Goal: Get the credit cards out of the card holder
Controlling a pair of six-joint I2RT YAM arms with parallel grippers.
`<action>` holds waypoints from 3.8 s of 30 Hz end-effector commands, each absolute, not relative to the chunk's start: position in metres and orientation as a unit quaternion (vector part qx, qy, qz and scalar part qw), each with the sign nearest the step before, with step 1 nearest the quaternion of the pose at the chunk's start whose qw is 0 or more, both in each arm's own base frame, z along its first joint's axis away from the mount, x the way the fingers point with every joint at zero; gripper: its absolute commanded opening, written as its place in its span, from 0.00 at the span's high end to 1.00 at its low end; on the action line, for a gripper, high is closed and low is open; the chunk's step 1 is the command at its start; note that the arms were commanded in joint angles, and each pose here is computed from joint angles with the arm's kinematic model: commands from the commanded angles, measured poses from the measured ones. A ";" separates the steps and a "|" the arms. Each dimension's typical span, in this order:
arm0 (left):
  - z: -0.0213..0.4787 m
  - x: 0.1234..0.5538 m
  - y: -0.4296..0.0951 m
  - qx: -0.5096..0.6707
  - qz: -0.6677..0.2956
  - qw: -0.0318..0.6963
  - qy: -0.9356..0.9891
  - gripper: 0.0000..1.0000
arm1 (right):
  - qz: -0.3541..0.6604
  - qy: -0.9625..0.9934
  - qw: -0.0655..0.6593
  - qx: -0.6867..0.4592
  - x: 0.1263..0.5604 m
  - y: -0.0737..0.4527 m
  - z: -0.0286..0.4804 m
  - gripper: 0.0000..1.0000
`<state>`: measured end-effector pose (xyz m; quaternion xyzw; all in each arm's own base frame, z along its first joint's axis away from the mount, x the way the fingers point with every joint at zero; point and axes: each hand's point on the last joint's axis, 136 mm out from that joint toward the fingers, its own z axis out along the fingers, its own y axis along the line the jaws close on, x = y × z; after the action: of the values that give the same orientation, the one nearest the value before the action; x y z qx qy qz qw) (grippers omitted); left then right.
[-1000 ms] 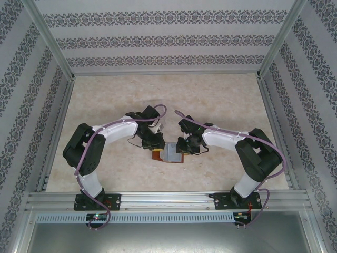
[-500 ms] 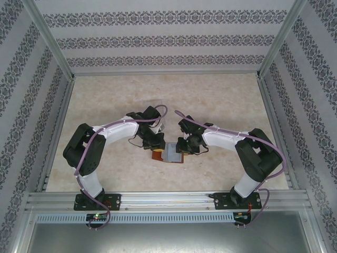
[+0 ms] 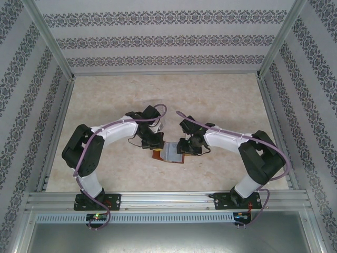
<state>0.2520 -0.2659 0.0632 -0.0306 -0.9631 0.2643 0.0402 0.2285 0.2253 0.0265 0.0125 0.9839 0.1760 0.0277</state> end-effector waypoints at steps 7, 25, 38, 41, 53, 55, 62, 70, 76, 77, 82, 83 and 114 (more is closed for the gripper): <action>0.096 0.258 -0.260 -0.053 0.252 0.007 -0.966 0.97 | 0.171 0.984 0.056 0.015 0.238 0.217 0.055 0.58; 0.144 0.305 -0.237 -0.234 0.205 -0.080 -0.947 1.00 | 0.185 0.981 0.063 0.013 0.264 0.210 0.072 0.58; 0.166 0.357 -0.243 -0.468 0.125 -0.100 -0.869 1.00 | 0.191 0.976 0.100 0.019 0.296 0.187 0.115 0.59; 0.167 0.367 -0.248 -0.510 0.122 -0.099 -0.846 1.00 | 0.197 0.975 0.102 0.034 0.305 0.179 0.119 0.59; 0.152 0.409 -0.226 -0.608 0.038 -0.107 -0.786 1.00 | 0.194 0.973 0.110 0.058 0.294 0.162 0.113 0.59; 0.149 0.415 -0.222 -0.612 0.028 -0.111 -0.783 1.00 | 0.192 0.974 0.108 0.061 0.288 0.159 0.109 0.59; 0.122 0.433 -0.210 -0.617 -0.005 -0.095 -0.781 1.00 | 0.190 0.974 0.105 0.070 0.281 0.155 0.104 0.59; 0.095 0.436 -0.206 -0.622 -0.012 -0.055 -0.781 1.00 | 0.185 0.976 0.092 0.075 0.279 0.155 0.092 0.59; 0.089 0.424 -0.210 -0.632 0.018 -0.039 -0.774 1.00 | 0.187 0.975 0.089 0.077 0.281 0.157 0.090 0.59; 0.090 0.422 -0.211 -0.633 0.023 -0.038 -0.773 1.00 | 0.187 0.975 0.089 0.077 0.281 0.157 0.090 0.59; 0.091 0.406 -0.210 -0.640 0.047 -0.013 -0.767 1.00 | 0.186 0.976 0.088 0.076 0.279 0.158 0.089 0.59; 0.091 0.402 -0.209 -0.641 0.050 -0.007 -0.766 1.00 | 0.186 0.976 0.087 0.076 0.279 0.158 0.089 0.59; 0.083 0.399 -0.208 -0.653 0.045 0.021 -0.756 0.81 | 0.177 0.979 0.076 0.069 0.279 0.167 0.084 0.59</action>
<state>0.3969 -0.2110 0.0809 -0.6424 -0.7641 0.0562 0.0176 0.2769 0.1649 0.0825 0.0653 0.9784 0.1807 0.0756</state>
